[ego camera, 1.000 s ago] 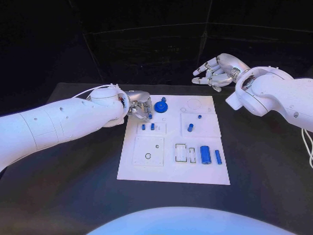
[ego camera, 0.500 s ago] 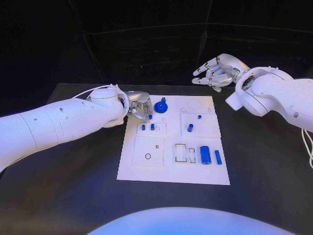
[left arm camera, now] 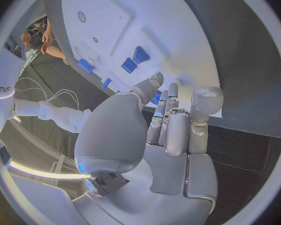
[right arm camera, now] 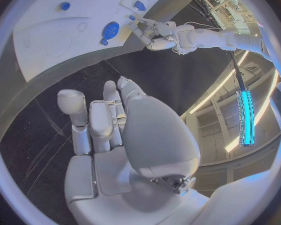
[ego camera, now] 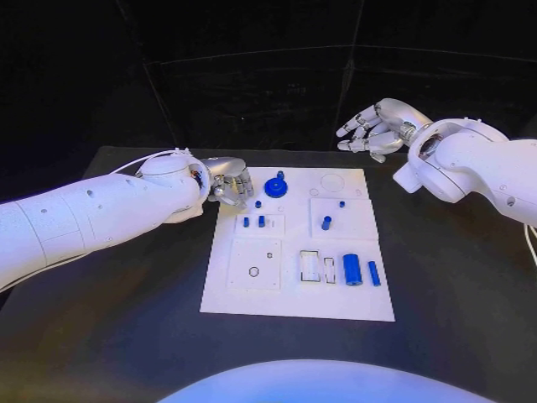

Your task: Assemble the parts on the task board

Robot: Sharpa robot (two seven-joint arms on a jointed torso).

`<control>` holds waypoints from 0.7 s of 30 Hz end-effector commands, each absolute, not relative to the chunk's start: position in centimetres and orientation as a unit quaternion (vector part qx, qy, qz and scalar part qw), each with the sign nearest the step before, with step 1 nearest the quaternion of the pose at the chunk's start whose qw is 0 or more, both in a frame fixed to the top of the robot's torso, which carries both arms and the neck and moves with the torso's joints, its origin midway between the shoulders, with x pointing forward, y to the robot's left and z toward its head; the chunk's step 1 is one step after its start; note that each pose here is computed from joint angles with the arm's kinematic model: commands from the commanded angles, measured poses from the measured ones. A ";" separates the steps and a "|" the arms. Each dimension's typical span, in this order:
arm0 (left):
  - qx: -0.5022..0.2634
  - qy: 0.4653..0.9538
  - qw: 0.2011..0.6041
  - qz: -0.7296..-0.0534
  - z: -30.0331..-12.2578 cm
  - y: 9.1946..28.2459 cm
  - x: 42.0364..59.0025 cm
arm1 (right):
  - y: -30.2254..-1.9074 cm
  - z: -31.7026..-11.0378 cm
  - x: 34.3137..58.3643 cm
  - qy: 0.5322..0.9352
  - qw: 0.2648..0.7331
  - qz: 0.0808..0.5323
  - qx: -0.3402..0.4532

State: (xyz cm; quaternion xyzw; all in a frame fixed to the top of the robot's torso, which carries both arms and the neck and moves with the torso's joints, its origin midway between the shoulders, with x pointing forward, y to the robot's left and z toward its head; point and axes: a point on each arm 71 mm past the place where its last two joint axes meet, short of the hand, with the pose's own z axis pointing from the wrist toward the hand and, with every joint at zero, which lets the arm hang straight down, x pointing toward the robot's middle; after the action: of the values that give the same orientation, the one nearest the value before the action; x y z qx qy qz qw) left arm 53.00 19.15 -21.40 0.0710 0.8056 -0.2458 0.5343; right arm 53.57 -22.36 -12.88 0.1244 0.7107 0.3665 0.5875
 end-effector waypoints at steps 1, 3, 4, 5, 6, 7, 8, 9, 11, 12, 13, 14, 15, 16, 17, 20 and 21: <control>0.009 0.769 0.559 -0.311 -20.3 19.7 52.9 | -22.4 -12.9 53.2 0.728 0.598 0.329 0.060; -0.036 0.755 0.557 -0.344 -19.9 20.4 52.7 | -22.6 -12.9 53.0 0.730 0.607 0.312 0.032; -0.064 0.747 0.553 -0.364 -19.7 20.8 52.6 | -22.7 -13.0 52.8 0.731 0.611 0.302 0.017; -0.096 0.737 0.548 -0.384 -19.5 21.2 52.5 | -22.8 -13.1 52.6 0.733 0.615 0.291 0.002; -0.131 0.725 0.541 -0.406 -19.4 21.6 52.4 | -22.8 -13.3 52.4 0.734 0.618 0.280 -0.012; -0.157 0.713 0.534 -0.426 -19.2 21.8 52.3 | -22.9 -13.4 52.2 0.735 0.620 0.272 -0.022; -0.182 0.700 0.526 -0.446 -19.0 22.0 52.2 | -22.9 -13.6 52.0 0.736 0.622 0.263 -0.033; -0.211 0.683 0.516 -0.472 -18.8 22.3 52.0 | -23.0 -13.8 51.8 0.738 0.624 0.254 -0.045; -0.259 0.649 0.495 -0.516 -18.3 22.6 51.6 | -23.0 -14.4 51.2 0.740 0.627 0.235 -0.068; -0.280 0.633 0.484 -0.535 -18.1 22.7 51.4 | -23.0 -14.8 50.9 0.741 0.628 0.227 -0.078; -0.300 0.617 0.474 -0.552 -18.0 22.8 51.2 | -23.0 -15.2 50.7 0.742 0.628 0.219 -0.086; -0.318 0.603 0.464 -0.566 -17.9 22.8 51.0 | -23.0 -15.6 50.4 0.742 0.628 0.213 -0.094; -0.338 0.587 0.451 -0.582 -17.7 22.9 50.7 | -22.9 -16.1 50.1 0.743 0.629 0.207 -0.104; -0.350 0.577 0.442 -0.591 -17.6 22.9 50.5 | -22.8 -16.4 49.8 0.742 0.629 0.203 -0.110; -0.354 0.573 0.439 -0.595 -17.6 22.9 50.5 | -22.7 -16.6 49.8 0.742 0.629 0.202 -0.113; -0.375 0.551 0.420 -0.616 -17.4 22.9 50.0 | -22.3 -17.6 49.2 0.743 0.628 0.195 -0.128; -0.378 0.547 0.416 -0.620 -17.4 22.9 49.8 | -22.2 -17.9 49.1 0.743 0.627 0.195 -0.131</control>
State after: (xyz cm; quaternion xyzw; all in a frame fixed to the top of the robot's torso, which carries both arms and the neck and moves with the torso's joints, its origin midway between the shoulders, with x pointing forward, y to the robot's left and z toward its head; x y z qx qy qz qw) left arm 49.82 22.56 -17.91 -0.3171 0.6127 -0.5760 0.4385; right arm 49.18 -22.36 -17.89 -0.0927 0.7510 0.2284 0.6125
